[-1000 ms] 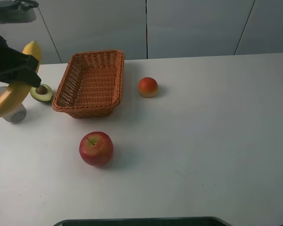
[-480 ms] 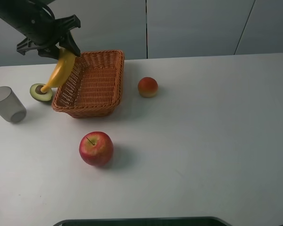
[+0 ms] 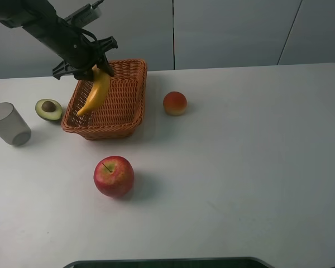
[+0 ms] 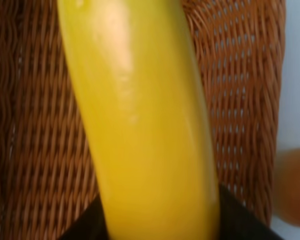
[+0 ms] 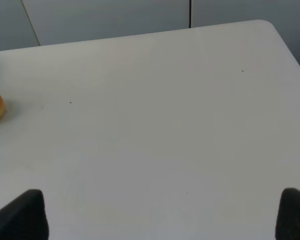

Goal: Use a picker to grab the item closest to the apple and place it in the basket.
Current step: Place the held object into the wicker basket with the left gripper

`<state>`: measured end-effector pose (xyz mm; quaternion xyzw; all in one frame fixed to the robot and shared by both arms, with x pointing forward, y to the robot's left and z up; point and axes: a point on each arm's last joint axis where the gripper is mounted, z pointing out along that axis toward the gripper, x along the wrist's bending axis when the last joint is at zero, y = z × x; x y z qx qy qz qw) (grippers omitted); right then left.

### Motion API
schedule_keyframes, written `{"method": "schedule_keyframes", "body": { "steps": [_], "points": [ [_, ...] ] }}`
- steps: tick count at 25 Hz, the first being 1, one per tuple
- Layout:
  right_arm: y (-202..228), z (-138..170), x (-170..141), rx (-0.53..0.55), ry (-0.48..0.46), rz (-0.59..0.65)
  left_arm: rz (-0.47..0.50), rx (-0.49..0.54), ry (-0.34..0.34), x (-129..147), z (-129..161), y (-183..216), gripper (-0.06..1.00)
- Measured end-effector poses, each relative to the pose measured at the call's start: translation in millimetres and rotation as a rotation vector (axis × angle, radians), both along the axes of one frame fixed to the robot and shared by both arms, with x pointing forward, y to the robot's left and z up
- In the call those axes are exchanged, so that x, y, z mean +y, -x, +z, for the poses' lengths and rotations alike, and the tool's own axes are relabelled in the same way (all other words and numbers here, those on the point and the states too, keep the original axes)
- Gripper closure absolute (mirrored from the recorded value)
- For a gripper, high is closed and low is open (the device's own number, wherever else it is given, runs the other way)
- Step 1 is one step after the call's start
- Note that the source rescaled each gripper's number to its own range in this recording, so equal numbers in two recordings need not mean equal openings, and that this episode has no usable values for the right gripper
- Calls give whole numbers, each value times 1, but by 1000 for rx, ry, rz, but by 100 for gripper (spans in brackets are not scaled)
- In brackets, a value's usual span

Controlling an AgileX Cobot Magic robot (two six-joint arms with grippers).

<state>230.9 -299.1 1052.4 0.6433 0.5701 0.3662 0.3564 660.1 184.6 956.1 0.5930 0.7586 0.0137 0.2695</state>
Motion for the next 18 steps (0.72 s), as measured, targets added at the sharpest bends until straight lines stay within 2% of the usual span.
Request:
{"method": "schedule_keyframes", "body": {
  "steps": [11, 12, 13, 14, 15, 16, 18],
  "points": [
    [0, 0, 0, 0, 0, 0, -31, -40, 6, -2, -2, -4, 94],
    [0, 0, 0, 0, 0, 0, -32, -41, 5, -2, -2, -4, 86],
    [0, 0, 0, 0, 0, 0, -32, -41, 5, -2, -2, -4, 69],
    [0, 0, 0, 0, 0, 0, -33, -41, 6, -2, -2, -4, 40],
    [0, 0, 0, 0, 0, 0, -32, -41, 8, -2, -2, -4, 17],
    [0, 0, 0, 0, 0, 0, -32, -41, 8, -2, -2, -4, 4],
    [0, 0, 0, 0, 0, 0, -35, -33, 8, -2, -2, -3, -2]
  ]
}}
